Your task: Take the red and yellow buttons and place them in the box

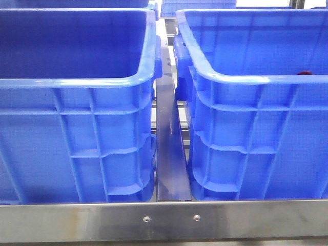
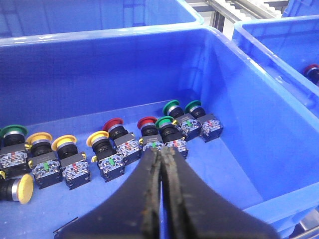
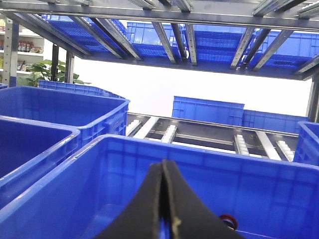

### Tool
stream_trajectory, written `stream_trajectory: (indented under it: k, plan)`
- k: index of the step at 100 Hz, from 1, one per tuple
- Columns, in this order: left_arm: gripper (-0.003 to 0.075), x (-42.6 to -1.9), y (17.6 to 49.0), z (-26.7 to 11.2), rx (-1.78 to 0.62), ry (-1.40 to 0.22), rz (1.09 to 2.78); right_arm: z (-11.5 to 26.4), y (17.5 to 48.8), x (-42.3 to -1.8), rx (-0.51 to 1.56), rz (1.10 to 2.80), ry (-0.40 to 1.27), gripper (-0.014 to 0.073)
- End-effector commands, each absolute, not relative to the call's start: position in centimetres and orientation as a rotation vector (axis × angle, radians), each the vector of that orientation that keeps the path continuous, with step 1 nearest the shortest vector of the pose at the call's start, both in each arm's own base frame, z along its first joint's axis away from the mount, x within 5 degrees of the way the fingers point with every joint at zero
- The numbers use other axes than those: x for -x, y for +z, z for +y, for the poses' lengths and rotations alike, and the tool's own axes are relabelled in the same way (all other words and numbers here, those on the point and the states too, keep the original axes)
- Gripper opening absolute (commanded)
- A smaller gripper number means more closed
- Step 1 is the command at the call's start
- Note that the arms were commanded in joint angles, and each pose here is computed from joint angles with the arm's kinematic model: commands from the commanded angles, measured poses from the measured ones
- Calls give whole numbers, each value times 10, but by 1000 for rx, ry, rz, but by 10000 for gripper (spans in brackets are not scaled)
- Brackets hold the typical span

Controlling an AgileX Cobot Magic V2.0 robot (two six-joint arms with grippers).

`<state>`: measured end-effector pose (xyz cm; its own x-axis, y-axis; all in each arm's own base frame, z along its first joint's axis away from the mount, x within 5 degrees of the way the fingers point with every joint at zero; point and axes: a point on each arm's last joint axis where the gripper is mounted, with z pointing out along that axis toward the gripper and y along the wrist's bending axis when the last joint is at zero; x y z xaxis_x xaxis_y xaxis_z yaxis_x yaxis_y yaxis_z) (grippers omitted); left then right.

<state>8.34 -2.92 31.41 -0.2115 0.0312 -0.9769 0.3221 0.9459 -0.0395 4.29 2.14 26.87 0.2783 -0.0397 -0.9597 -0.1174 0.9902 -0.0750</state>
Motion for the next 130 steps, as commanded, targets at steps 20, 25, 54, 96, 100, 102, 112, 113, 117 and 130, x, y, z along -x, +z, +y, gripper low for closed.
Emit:
stream_trajectory:
  k: [20, 25, 54, 96, 100, 102, 112, 113, 117, 130]
  plan:
    - [-20, -84, 329, -31, -252, -306, 1674, 22, 277, -41, 133, 1264, 70, -66]
    - [-20, -84, 329, -31, -252, -306, 1674, 22, 277, -41, 133, 1264, 70, -66]
    - [-20, -84, 329, -31, -252, -306, 1674, 22, 277, -41, 133, 1264, 70, -66]
    - [-20, -74, 288, -13, -143, -127, 1576, 22, 277, -41, 133, 1263, 70, -66]
    - [-20, -70, 280, -10, -110, -97, 1572, 22, 277, -41, 133, 1263, 70, -66]
    - [-20, -68, 277, -8, -94, -85, 1565, 22, 277, -41, 133, 1263, 70, -66]
    - [-20, -61, 259, -3, -28, -35, 1545, 22, 277, -41, 133, 1263, 70, -66]
    - [-20, -61, 259, -3, -25, -32, 1540, 22, 277, -41, 133, 1263, 70, -66]
    - [-20, -59, 252, -1, -9, -13, 1525, 22, 277, -41, 133, 1263, 70, -66]
    - [-20, -51, 230, 1, 2, 30, 1463, 22, 277, -41, 133, 1263, 70, -66]
